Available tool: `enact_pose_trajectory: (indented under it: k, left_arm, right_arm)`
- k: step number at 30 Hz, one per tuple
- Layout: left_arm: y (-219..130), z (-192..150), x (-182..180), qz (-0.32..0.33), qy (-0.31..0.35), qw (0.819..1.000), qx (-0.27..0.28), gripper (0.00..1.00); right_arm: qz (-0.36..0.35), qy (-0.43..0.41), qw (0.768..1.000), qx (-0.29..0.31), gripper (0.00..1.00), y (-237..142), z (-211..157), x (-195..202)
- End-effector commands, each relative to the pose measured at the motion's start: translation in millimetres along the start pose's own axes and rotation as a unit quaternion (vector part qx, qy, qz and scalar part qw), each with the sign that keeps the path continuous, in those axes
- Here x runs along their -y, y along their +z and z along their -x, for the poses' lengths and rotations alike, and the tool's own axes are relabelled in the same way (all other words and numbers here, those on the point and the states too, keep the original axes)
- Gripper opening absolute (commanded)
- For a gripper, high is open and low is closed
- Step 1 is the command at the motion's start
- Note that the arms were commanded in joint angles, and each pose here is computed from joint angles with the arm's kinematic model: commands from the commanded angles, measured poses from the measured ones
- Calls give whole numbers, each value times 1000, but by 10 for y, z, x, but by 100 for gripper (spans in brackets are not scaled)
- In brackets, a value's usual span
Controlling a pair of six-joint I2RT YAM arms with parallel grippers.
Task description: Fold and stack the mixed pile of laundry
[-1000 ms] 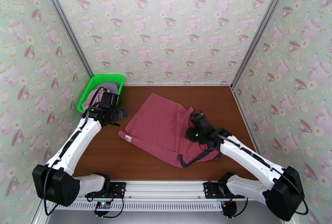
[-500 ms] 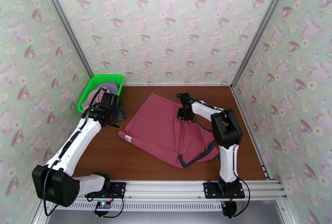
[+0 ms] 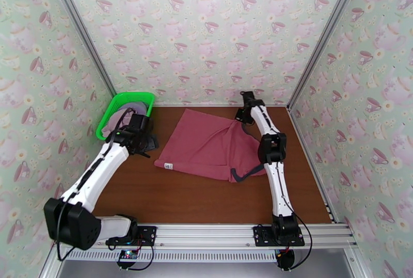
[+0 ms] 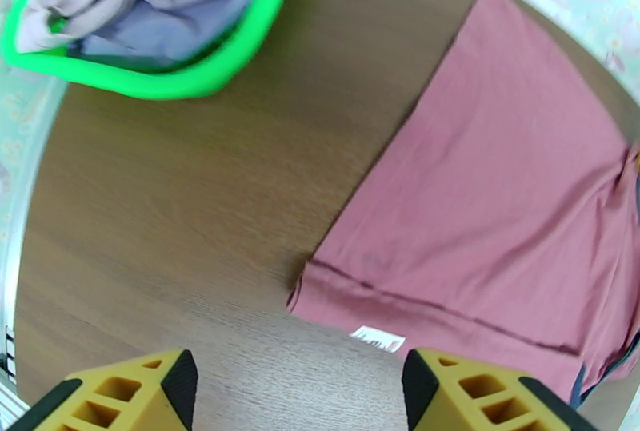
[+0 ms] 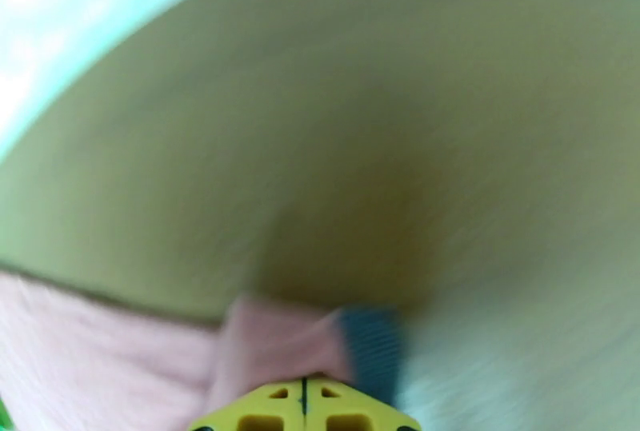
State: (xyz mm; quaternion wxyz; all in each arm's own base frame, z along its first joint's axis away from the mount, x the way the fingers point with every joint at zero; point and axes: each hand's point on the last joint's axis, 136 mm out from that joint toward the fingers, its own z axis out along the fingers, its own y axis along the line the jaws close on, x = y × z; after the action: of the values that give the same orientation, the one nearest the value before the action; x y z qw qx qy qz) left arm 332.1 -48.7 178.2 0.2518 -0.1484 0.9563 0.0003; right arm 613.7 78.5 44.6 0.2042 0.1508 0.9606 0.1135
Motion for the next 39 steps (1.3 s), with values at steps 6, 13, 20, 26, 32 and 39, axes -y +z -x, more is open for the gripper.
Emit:
enact_pose_trajectory:
  k: [6,13,20,26,32,39]
  left_arm:
    - [543,126,649,-29,50,998,-32,69]
    - [1132,315,901,-19,80,995,-58,68]
    - [1694,146,1293,-65,102,984,-127,31]
    - [2156,185,1429,-61,117,978,-165,25]
    - [2454,452,1583,-68,100,978,-167,25]
    - [2463,704,1727,-127,45,979,-153,28]
  right_arm:
    - [120,-66,990,20,0,-573,-45,-412]
    - [94,-136,985,46,23,-1242,-782,-530]
    - [103,-170,980,-24,31,-1330,-1972,-798]
    - [111,-198,971,-75,35,-1229,-2876,-1083]
    - [116,-184,973,-80,36,-1085,-3156,-1347]
    - [52,-142,987,-48,38,-639,-2821,-1357]
